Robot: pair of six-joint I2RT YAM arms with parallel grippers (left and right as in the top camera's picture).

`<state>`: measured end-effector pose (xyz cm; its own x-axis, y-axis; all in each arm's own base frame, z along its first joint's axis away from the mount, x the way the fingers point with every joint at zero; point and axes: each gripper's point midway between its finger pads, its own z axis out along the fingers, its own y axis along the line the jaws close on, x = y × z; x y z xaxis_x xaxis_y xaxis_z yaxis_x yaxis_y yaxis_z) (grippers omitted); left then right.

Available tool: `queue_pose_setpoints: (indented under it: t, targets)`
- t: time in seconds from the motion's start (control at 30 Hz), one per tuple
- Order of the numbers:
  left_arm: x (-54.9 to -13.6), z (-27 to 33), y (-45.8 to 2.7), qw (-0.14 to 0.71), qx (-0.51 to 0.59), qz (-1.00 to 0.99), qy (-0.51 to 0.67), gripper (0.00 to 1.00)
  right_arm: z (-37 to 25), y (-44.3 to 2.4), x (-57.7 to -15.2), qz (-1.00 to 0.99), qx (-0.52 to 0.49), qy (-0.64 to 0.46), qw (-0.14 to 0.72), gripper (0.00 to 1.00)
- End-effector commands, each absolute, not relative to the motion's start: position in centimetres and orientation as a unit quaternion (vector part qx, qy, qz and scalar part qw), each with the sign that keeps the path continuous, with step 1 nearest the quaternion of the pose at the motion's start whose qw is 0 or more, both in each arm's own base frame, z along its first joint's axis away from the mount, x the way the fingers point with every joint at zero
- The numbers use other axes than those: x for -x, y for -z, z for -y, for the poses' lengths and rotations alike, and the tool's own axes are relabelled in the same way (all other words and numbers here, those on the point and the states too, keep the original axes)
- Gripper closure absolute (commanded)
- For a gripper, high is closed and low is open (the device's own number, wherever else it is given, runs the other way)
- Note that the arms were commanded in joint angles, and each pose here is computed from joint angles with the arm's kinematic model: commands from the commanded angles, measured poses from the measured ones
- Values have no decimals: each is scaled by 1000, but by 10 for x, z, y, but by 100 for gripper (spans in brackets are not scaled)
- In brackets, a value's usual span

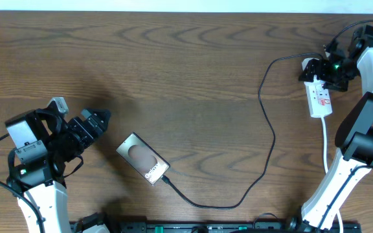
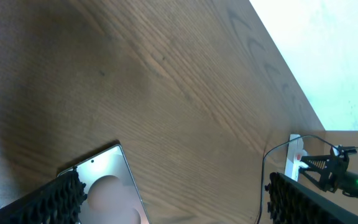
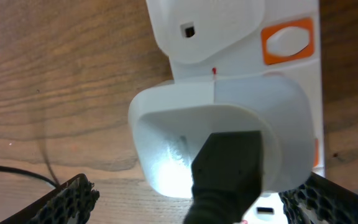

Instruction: Plug charger to phone and switch on socket

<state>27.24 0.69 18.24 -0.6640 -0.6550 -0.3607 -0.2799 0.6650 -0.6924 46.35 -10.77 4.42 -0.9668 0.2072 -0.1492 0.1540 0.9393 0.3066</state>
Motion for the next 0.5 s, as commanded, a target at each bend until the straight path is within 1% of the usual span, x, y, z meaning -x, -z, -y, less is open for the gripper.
queue_pose_setpoints:
  t: [0.0,0.47]
  targets:
    - [-273,-6,-186,311,261,-861,307,8,86,-66,-469,-973,-82,-183,110,8]
    - [-273,-6,-186,311,261,-861,307,8,86,-67,-473,-973,-72,-185,120,7]
